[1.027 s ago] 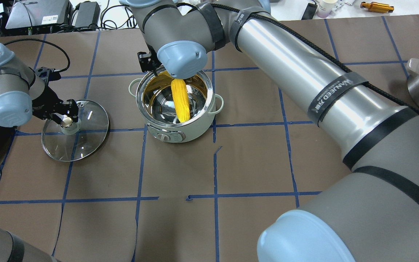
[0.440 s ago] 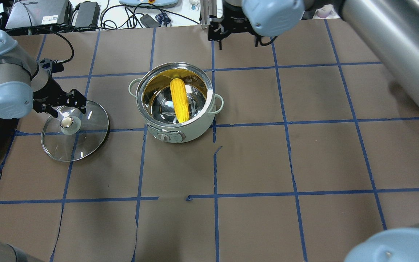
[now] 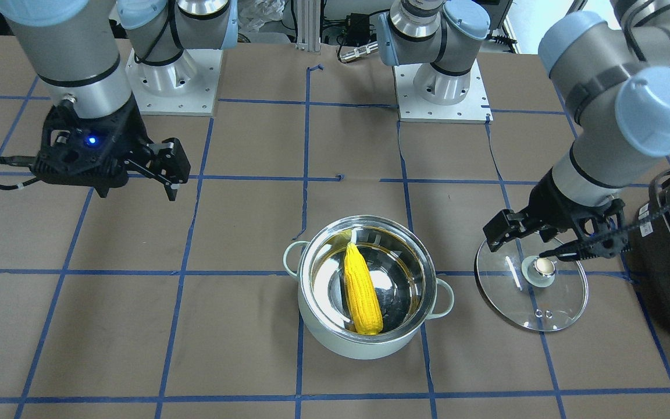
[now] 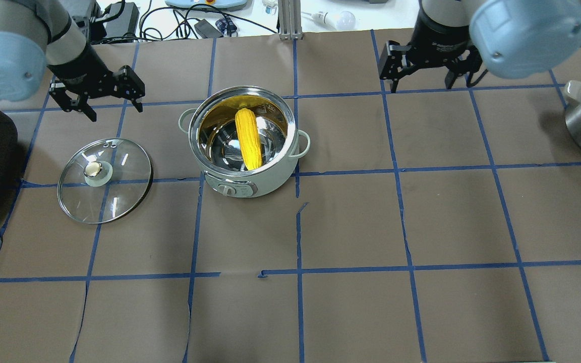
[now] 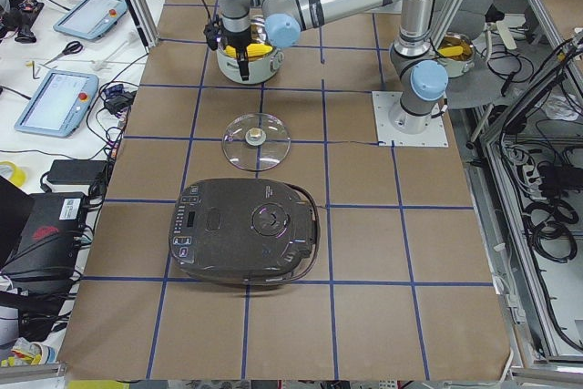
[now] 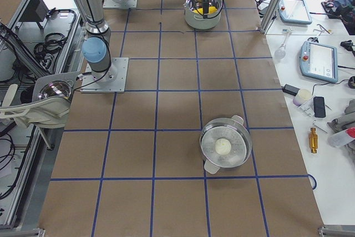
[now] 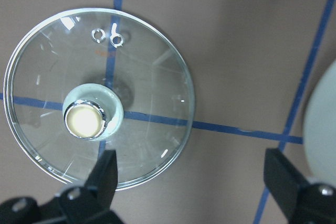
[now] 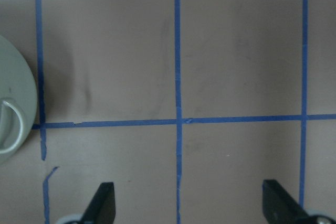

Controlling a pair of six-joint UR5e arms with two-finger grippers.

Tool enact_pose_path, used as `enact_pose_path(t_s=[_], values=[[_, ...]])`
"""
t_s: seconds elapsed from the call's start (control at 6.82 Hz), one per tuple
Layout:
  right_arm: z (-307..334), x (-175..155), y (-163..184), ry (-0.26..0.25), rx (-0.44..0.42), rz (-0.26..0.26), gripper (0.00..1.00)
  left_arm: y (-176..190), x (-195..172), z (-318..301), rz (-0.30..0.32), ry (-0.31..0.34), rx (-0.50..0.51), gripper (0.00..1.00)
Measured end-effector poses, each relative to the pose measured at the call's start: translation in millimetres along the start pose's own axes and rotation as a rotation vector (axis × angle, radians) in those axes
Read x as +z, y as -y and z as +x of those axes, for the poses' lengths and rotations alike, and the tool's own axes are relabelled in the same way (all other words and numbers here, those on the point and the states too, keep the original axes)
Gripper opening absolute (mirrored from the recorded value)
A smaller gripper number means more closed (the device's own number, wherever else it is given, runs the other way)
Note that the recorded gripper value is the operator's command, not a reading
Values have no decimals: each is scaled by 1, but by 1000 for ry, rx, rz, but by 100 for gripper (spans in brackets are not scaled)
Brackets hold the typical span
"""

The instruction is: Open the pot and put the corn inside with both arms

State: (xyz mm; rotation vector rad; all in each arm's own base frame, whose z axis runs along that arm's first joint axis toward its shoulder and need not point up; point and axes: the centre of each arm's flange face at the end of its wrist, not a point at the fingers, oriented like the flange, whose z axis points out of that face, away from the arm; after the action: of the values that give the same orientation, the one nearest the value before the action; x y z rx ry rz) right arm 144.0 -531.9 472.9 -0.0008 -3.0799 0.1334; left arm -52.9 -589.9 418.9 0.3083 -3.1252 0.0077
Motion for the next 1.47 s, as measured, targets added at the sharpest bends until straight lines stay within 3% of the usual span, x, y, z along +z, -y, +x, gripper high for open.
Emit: enact_pose_path(t_s=[0.29,0.73,0.88,1.17,1.47], values=[[24,-8,-28,4,-23,-56,100,-45,-67,66,47,31,84,100],[19,-24,-54,69,-15,-109,100,-103,-106,96,84,56,168,100],[18,-25,-58,79,-10,-123,100,-111,-115,87,94,51,159,100],[21,-26,-61,53,-9,-143,100,-107,-123,65,104,8,116,100],[21,-26,-61,46,-10,-146,100,-109,-128,56,112,2,158,100]])
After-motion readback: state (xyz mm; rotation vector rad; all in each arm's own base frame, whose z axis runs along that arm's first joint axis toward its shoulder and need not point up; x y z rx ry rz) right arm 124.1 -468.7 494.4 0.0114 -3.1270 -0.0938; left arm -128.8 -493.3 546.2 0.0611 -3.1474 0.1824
